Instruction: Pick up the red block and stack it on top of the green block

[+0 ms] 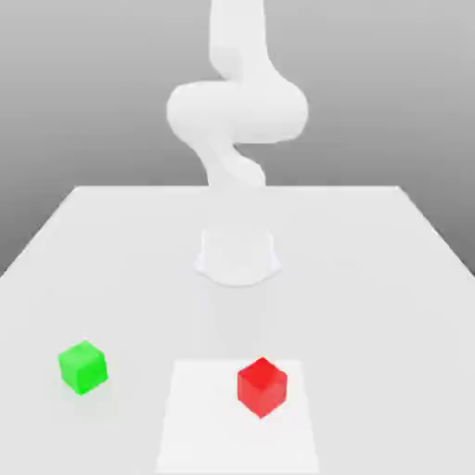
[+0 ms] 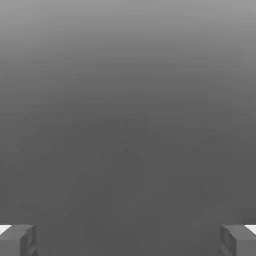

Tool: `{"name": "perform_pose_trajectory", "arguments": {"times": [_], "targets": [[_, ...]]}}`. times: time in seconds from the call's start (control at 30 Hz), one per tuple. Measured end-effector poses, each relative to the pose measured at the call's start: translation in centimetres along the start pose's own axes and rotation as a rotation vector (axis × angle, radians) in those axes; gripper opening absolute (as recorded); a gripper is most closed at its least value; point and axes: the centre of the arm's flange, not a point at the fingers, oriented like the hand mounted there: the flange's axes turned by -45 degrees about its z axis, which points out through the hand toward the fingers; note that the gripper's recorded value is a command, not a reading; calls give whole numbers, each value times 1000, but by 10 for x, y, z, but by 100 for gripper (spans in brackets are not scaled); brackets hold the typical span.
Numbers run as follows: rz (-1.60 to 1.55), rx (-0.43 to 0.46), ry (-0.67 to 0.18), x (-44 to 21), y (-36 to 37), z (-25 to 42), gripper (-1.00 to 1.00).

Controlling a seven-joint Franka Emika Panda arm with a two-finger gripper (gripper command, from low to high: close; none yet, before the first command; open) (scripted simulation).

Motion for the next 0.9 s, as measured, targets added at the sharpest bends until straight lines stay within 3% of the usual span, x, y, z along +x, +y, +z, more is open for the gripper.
{"name": "perform_pose_trajectory", "arguments": {"times": [0.3, 0.6, 0.83, 0.87, 0.9], "targets": [[345, -97, -323, -96, -7, 209, 0], [659, -286, -606, -261, -3, 331, 0], [717, -331, -654, -328, 2, 383, 0], [717, -331, -654, -334, 2, 389, -100], [717, -331, -654, -334, 2, 389, -100]]}}
